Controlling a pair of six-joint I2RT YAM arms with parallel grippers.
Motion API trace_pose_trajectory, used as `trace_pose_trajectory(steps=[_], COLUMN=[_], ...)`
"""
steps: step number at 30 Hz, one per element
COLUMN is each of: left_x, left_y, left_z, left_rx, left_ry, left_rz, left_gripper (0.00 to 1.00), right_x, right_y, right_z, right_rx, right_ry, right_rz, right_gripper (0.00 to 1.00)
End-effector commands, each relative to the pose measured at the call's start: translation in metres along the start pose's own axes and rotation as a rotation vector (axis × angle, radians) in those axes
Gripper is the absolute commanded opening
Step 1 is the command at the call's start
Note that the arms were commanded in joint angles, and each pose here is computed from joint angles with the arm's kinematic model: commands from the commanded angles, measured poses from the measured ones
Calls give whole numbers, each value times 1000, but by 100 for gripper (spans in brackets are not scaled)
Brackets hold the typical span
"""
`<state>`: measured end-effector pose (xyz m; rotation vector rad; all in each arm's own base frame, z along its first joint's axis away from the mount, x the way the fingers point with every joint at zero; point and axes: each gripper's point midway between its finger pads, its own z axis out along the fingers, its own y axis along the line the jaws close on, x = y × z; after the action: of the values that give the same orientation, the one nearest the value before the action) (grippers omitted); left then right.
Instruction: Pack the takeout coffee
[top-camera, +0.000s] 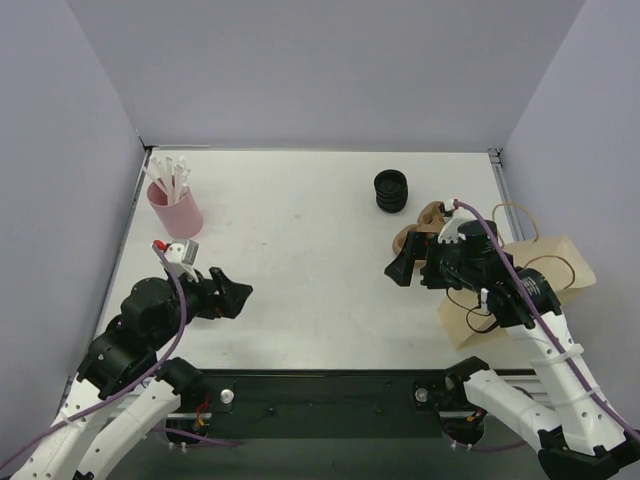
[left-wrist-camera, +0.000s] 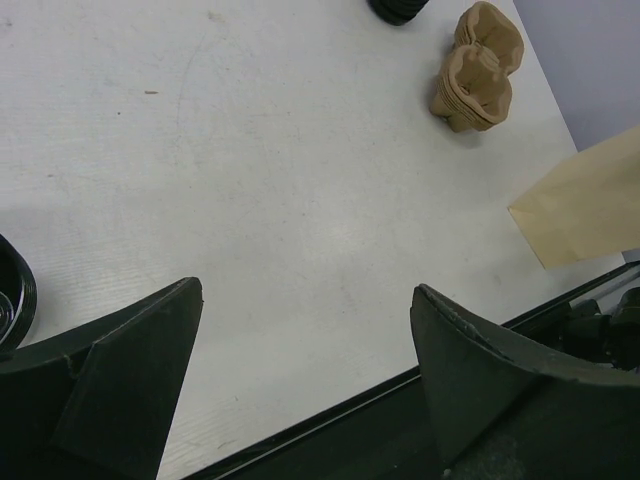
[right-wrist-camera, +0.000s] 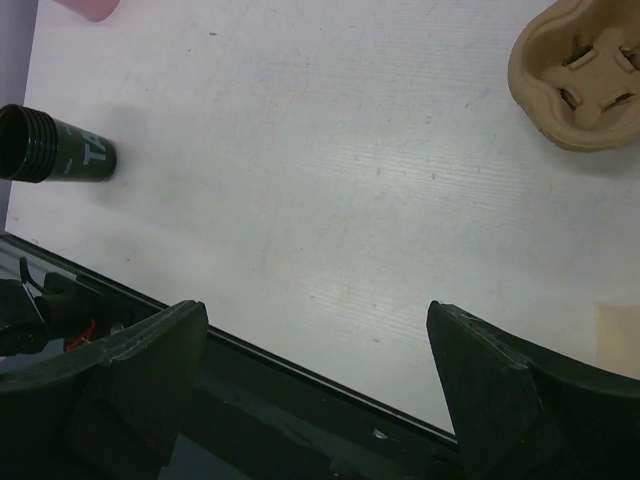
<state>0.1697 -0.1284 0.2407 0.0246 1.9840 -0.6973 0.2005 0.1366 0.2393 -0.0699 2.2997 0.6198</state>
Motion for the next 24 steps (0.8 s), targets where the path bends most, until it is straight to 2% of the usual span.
trace_pose_trajectory(steps=[1,3,6,8,10,14,16,21,24], left_x=[-14,-18,-28,-25,-31,-36,-41,-42,-40], left_y=[8,15,39,60,64,75,80,112,123], left_z=[1,-1,-5,-6,-9,5,4,-2,0], left_rx=[-51,-113,-292,-435,-492,-602,-661,-878,-908], left_ry=[-65,-54,-52,-10,13,90,110,163,189], left_rz=[-2,-8,-27,-11,8,91,115,196,225], left_gripper=[92,89,85,82,79,61,57,54,54], right_x=[-10,-9,-6,-3,6,18,21,24,27], right_y=[9,12,14,16,25,43,46,45,46], right_z=[-9,-11,-15,-20,-26,-35,-38,-40,-38], right_rx=[-43,-59,-76,-95,-165,-291,-315,-323,-334], right_ry=[-42,-41,-48,-56,-41,-16,-14,-20,-10], right_rz=[6,4,2,-1,-30,-77,-88,-97,-99], right_gripper=[99,99,99,99,97,92,89,83,80])
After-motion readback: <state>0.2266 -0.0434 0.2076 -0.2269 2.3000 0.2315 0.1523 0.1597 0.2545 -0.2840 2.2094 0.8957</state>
